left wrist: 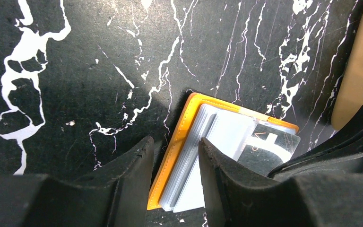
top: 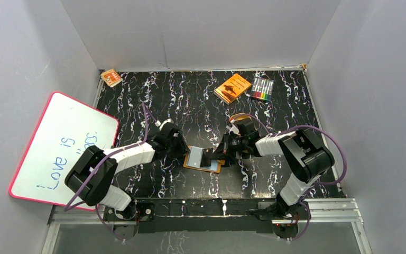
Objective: Put the credit cards into the card holder
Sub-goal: Insert the credit card into the card holder.
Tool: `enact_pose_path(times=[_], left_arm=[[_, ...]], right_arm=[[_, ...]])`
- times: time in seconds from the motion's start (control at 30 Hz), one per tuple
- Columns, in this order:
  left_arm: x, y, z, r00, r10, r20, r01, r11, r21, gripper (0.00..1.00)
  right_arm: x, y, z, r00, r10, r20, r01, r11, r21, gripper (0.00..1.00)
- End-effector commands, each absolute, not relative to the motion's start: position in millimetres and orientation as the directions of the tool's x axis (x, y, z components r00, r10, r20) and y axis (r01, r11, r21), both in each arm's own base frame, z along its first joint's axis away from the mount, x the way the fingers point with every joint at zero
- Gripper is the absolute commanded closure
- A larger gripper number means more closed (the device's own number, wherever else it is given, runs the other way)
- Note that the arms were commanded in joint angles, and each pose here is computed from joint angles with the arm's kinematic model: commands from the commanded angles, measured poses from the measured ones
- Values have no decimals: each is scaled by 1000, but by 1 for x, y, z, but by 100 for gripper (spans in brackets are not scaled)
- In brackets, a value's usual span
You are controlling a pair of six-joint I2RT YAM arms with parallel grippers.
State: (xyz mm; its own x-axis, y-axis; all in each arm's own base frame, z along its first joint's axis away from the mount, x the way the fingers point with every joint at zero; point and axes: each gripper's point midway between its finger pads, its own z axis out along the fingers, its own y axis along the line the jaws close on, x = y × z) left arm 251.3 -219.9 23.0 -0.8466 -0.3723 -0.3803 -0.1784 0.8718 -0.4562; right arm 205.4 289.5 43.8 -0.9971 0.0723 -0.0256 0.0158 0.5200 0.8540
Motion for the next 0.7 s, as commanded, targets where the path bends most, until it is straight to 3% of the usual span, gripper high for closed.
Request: enact_pose_path(times=[0.0, 0.43, 0.67], left_arm=[[214, -196, -12, -898, -340, -278, -235, 907, -349, 61], [208, -197, -15, -900, -351, -258, -247, 899, -363, 62], [208, -192, -14, -897, -347, -273, -244, 905, -348, 62]], right_arm=[[209, 288, 40, -992, 120, -27, 40, 524, 851, 100], [208, 294, 32, -987, 156, -41, 52, 550, 833, 100], [209, 282, 22, -986, 138, -93, 16, 631, 775, 100]])
